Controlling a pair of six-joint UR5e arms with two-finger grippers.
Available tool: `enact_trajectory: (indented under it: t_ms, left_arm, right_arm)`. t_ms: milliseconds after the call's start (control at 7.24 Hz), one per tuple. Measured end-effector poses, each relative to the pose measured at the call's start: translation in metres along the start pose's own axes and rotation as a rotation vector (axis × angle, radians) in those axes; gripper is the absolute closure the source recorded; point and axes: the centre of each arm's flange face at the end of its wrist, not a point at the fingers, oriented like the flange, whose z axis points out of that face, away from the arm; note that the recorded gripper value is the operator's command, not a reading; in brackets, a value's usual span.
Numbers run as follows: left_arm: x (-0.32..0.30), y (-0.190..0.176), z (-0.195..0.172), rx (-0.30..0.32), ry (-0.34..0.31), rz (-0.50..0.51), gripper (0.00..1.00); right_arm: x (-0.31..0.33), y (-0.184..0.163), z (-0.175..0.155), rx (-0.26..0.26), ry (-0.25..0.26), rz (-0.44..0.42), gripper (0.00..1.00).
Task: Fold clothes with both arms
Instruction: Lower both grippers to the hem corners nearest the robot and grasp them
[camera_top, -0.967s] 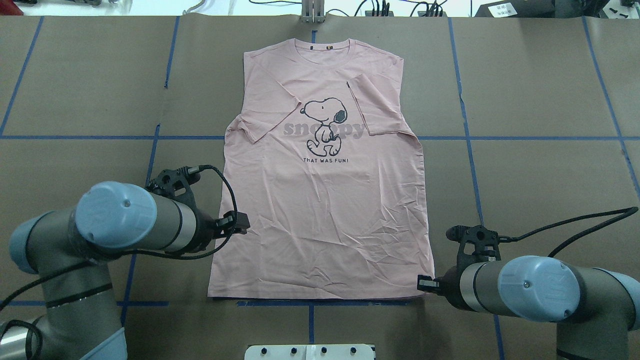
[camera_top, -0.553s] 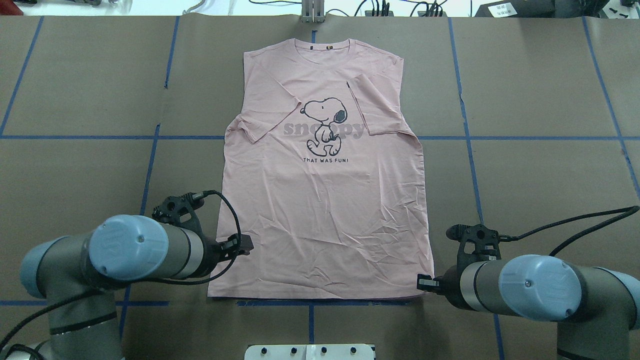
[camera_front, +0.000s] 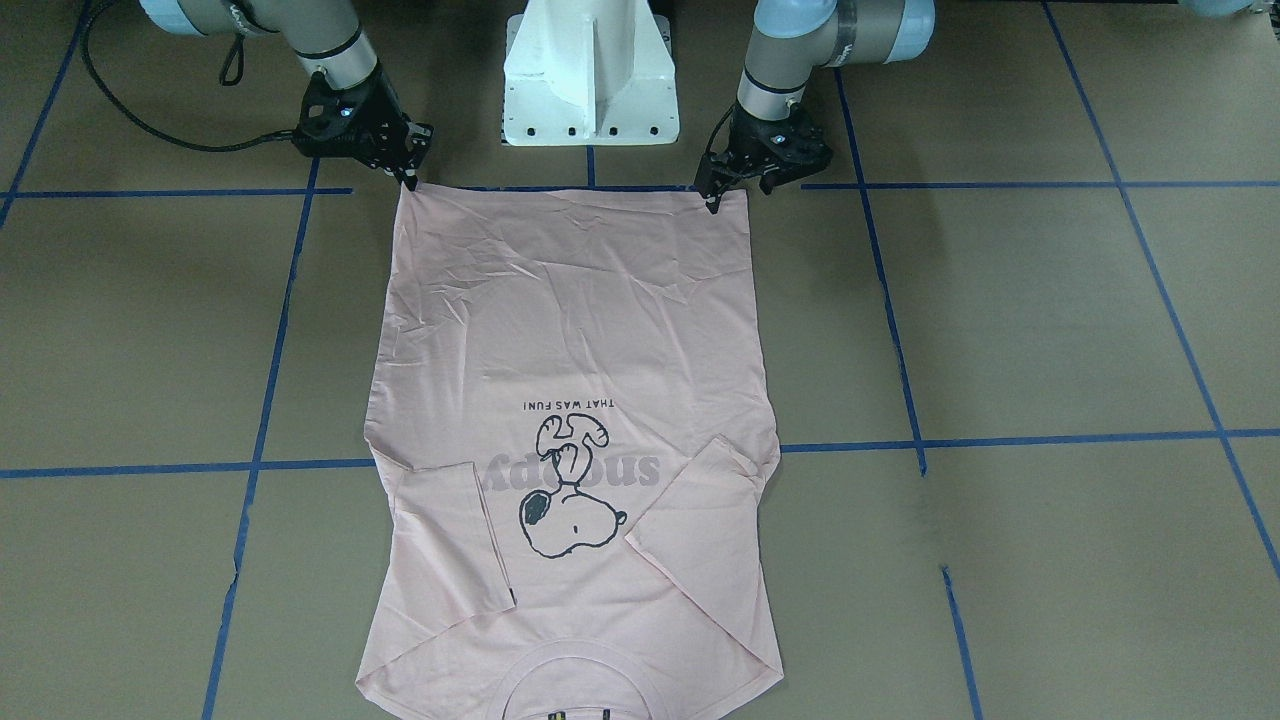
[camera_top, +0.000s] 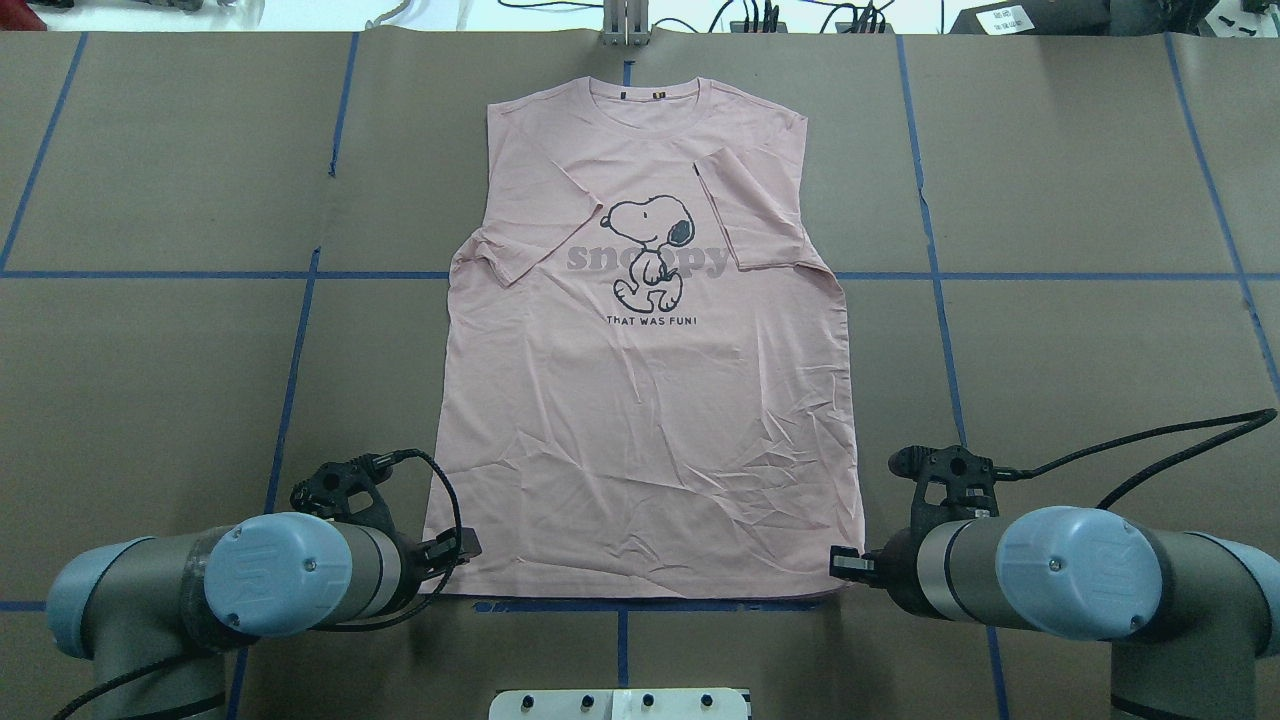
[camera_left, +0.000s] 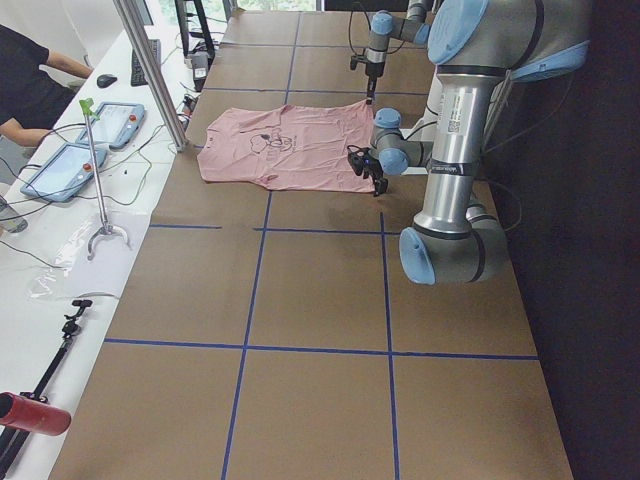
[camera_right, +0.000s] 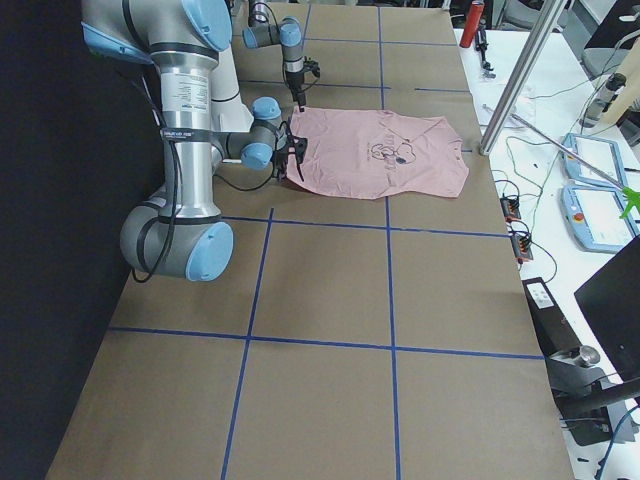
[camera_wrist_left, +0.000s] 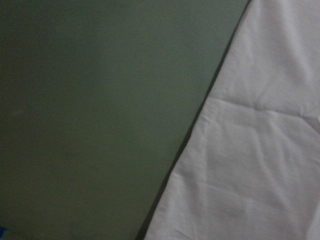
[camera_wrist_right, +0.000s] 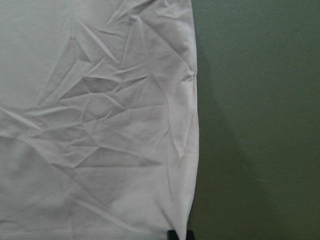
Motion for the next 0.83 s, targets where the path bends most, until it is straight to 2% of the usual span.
enact_trajectory:
  t_ms: [276,415,553,829]
  left_arm:
    - [-0.0032,0.0057,0.0039,-0.001,-0.026,-0.005,0.19]
    - [-0.0029,0.0078,0.0041,-0.002,-0.032,-0.008,0.31]
    - [-0.0024,0.0089,0.0035,-0.004,-0.033,-0.01,0.49]
    - [0.0004,0.0104,0.0014,-0.007,-0.028,-0.01,0.92]
  right_arm:
    - [0.0009,-0.0032,-0.0015,-0.006,0.0,0.006,1.0]
    - [0.001,-0.0039,-0.002,-0.006,-0.001,0.007,1.0]
    - [0.0013,-0.0043,-0.0023,-0.006,-0.001,0.008,1.0]
    - [0.0024,-0.0046,-0.0023,-0.005,0.001,0.009,1.0]
